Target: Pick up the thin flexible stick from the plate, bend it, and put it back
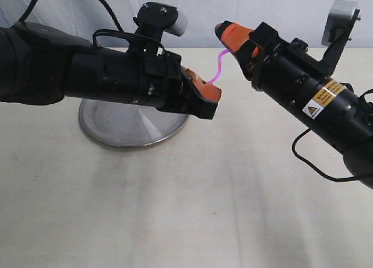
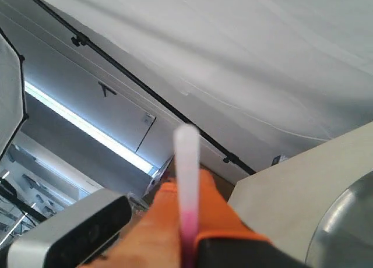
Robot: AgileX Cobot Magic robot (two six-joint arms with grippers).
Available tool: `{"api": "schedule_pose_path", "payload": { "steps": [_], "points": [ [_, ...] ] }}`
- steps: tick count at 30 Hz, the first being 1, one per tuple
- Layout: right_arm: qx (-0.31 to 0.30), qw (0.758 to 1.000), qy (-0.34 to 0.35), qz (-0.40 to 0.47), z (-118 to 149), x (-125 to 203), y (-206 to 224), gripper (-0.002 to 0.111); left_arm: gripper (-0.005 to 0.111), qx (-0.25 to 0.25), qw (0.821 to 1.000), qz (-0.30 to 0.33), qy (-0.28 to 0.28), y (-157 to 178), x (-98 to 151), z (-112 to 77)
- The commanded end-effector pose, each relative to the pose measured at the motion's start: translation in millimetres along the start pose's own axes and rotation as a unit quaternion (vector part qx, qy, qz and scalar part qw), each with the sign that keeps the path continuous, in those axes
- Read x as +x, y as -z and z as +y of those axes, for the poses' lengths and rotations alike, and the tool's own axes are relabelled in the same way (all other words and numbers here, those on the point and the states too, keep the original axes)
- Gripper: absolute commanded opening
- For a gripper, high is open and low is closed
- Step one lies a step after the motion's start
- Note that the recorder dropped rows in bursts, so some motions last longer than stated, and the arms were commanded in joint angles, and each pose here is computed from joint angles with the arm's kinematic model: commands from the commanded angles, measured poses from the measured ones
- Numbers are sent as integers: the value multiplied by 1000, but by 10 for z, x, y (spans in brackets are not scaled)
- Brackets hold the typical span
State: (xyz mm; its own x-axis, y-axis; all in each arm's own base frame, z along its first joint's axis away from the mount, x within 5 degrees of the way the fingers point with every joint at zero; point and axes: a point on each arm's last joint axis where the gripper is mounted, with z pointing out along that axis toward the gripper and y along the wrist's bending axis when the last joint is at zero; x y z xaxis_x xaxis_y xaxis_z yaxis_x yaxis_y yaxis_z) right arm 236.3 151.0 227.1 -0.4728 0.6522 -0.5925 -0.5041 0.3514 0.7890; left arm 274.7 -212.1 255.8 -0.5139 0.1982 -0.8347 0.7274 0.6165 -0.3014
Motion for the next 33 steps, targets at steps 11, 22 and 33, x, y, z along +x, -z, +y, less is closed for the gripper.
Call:
{"api": "schedule_pose_path", "payload": {
  "steps": [11,22,33],
  "points": [
    [54,998,15,39,-135,94,44,-1,45,1,999,10,46,71,-66,-51],
    [71,995,62,32,-87,-56,-184,-1,47,-148,965,203,80,289,305,400],
    [108,974,156,124,-138,-148,-755,-1,47,-195,956,184,120,654,286,676]
  ]
}}
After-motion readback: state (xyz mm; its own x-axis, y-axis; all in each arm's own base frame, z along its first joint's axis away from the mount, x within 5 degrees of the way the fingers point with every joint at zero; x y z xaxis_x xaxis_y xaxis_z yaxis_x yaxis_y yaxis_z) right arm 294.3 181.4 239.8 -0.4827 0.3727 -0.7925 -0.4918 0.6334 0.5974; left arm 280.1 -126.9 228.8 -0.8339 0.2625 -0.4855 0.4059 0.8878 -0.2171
